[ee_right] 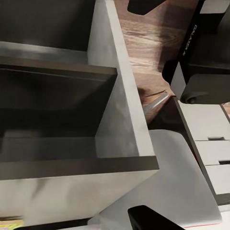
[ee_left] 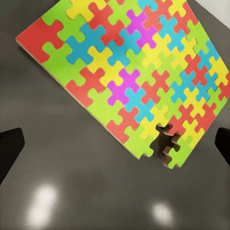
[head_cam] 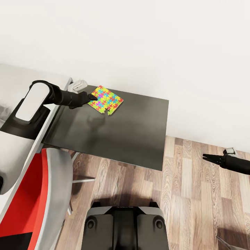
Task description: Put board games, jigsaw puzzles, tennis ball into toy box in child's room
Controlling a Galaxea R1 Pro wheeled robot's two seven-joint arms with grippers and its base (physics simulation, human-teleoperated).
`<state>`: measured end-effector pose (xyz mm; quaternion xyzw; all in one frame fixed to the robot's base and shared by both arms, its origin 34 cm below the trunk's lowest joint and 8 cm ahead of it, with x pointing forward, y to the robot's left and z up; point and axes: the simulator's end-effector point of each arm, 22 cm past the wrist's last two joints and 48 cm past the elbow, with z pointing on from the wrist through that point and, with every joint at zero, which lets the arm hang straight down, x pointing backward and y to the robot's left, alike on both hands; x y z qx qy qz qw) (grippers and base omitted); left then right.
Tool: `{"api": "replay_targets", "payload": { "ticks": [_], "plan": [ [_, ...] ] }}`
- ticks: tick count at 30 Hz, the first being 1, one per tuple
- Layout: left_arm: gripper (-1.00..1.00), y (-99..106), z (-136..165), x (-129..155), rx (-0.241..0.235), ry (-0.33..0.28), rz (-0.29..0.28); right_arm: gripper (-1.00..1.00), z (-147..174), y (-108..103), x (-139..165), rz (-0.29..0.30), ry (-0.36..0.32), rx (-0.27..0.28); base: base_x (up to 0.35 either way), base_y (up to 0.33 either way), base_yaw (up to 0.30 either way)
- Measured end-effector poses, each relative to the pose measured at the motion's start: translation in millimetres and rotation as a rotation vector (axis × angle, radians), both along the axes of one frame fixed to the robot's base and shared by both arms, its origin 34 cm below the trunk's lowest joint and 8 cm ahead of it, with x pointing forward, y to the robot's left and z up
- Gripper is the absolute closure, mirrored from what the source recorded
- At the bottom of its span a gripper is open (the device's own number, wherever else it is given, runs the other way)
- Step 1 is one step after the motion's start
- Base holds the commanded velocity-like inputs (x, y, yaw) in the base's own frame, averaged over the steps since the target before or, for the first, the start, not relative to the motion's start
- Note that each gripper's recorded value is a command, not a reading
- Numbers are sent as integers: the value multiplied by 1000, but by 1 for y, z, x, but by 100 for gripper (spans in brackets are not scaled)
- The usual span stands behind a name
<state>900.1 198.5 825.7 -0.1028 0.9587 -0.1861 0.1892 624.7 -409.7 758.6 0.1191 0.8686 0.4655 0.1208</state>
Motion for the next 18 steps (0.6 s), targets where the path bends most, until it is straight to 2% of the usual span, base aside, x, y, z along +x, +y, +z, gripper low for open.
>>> {"api": "replay_targets", "payload": {
  "ticks": [18],
  "plan": [
    [-100,-9,-1,-2,-11,3,-6,-100,1,-1,0,0,0,0,14,1,0]
  ]
}}
